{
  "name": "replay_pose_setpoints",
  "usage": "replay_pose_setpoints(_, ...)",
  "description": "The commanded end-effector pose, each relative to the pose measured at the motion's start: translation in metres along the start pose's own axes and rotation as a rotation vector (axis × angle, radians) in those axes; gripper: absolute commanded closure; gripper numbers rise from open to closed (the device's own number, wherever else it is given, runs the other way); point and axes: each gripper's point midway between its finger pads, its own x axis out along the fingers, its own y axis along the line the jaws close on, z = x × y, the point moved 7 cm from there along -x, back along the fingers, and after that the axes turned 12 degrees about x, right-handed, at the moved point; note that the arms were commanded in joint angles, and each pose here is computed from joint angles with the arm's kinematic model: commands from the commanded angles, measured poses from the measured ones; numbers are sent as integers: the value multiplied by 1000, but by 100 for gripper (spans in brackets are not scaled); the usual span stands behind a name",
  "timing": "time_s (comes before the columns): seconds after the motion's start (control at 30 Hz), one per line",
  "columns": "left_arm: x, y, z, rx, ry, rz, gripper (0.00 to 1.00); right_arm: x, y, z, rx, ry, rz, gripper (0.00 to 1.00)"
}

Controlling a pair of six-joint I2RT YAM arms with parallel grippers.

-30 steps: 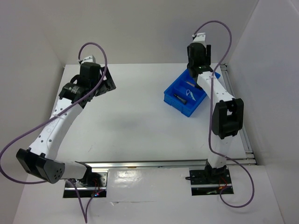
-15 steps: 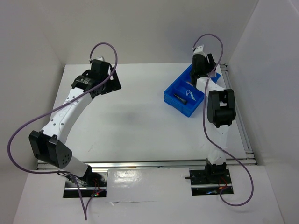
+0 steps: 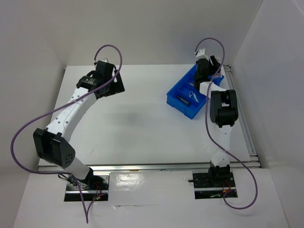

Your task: Organize the makeup

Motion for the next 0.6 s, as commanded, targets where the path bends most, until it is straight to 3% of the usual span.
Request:
replay_pose_setpoints(0.0,0,0,11,2,-34,0,0,5,1,7,47,-46,-2,60)
replay_pose_setpoints(0.1,2,-1,9,-7,-32,0,0,3,8,-6,34,-27,20,59)
replay_pose_setpoints(0.33,7,-2,7,-5,-24,-6,0,5,14,-16,57,37,73,35)
replay_pose_setpoints(0.43,11,-4,5,-2,-11,-12,0,6,13,-13,75,41,74,17)
replay_pose_setpoints(0.57,12,-4,2,0,0,-17,0,3,18,-11,84,40,81,3)
